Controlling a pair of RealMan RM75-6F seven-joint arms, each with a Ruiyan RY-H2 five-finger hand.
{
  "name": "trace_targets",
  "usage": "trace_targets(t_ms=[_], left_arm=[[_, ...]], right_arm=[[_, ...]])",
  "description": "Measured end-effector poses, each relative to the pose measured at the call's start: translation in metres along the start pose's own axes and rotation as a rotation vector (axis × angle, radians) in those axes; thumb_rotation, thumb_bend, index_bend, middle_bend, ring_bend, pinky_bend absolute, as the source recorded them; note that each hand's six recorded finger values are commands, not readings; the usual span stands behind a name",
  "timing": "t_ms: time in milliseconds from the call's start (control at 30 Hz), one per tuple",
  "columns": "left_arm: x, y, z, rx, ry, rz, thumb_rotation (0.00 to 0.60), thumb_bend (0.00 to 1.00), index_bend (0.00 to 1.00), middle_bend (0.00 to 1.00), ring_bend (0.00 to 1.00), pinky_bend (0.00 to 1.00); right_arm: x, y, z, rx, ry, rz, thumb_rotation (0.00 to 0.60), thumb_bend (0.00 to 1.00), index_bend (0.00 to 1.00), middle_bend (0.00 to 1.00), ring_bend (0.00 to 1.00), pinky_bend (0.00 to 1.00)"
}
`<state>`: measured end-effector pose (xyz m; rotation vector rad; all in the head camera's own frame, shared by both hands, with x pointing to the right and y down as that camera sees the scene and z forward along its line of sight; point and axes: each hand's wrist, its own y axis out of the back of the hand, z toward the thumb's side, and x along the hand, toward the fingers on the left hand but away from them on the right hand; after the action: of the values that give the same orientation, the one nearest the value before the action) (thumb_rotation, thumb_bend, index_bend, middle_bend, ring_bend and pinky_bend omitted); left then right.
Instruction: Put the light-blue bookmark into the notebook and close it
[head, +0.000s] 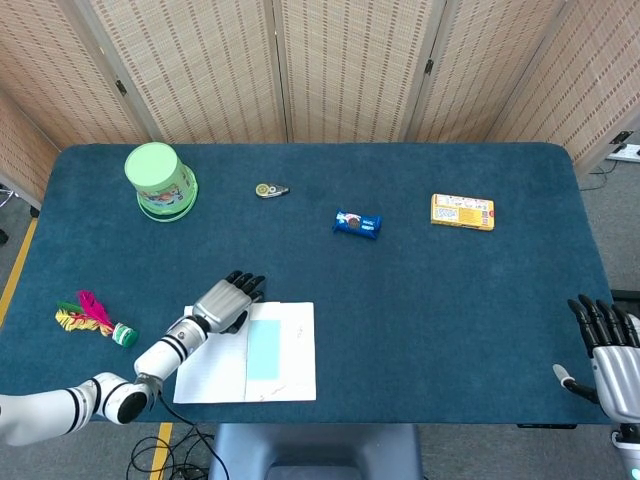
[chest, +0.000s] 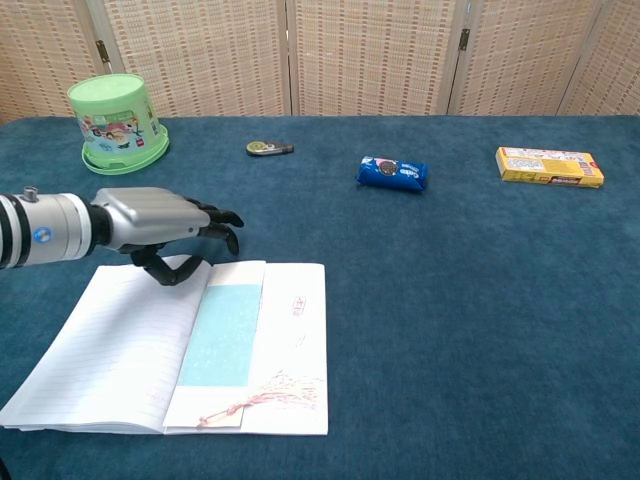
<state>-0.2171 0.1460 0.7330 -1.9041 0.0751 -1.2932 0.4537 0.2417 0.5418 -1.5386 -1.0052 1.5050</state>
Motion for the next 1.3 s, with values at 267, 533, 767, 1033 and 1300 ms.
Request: trace_targets(t_ms=[267, 533, 767, 1033, 1300], left_arm=[[0.002, -0.002, 0.004, 0.012, -0.003, -0.007, 0.499, 0.73, 0.22, 0.0, 0.0, 0.11], [0.003, -0.003, 0.007, 0.011, -0.007, -0.014, 0.499, 0.73, 0.22, 0.0, 0.0, 0.11], [0.001, -0.004, 0.011, 0.019, -0.02, -0.015, 0.499, 0.73, 0.22, 0.0, 0.0, 0.11], [0.0, 0.0, 0.008, 0.007, -0.009, -0.001, 0.501, 0.73, 0.2, 0.0, 0.0, 0.11], [-0.014, 0.008, -0.01, -0.046, 0.025, 0.052, 0.6, 0.72, 0.15, 0.0, 0.0, 0.11]], right_arm=[[-0.001, -0.001, -0.001, -0.004, -0.002, 0.002, 0.6, 0.13, 0.04, 0.06, 0.0, 0.0], [-0.001, -0.001, -0.002, -0.005, -0.005, 0.002, 0.6, 0.13, 0.04, 0.06, 0.0, 0.0], [0.0, -0.001, -0.003, -0.005, -0.007, 0.002, 0.6, 0.13, 0.04, 0.06, 0.0, 0.0], [0.0, 0.0, -0.004, -0.004, -0.009, -0.001, 0.6, 0.13, 0.04, 0.06, 0.0, 0.0], [0.0, 0.003, -0.003, 0.001, -0.003, -0.009, 0.6, 0.13, 0.04, 0.06, 0.0, 0.0]])
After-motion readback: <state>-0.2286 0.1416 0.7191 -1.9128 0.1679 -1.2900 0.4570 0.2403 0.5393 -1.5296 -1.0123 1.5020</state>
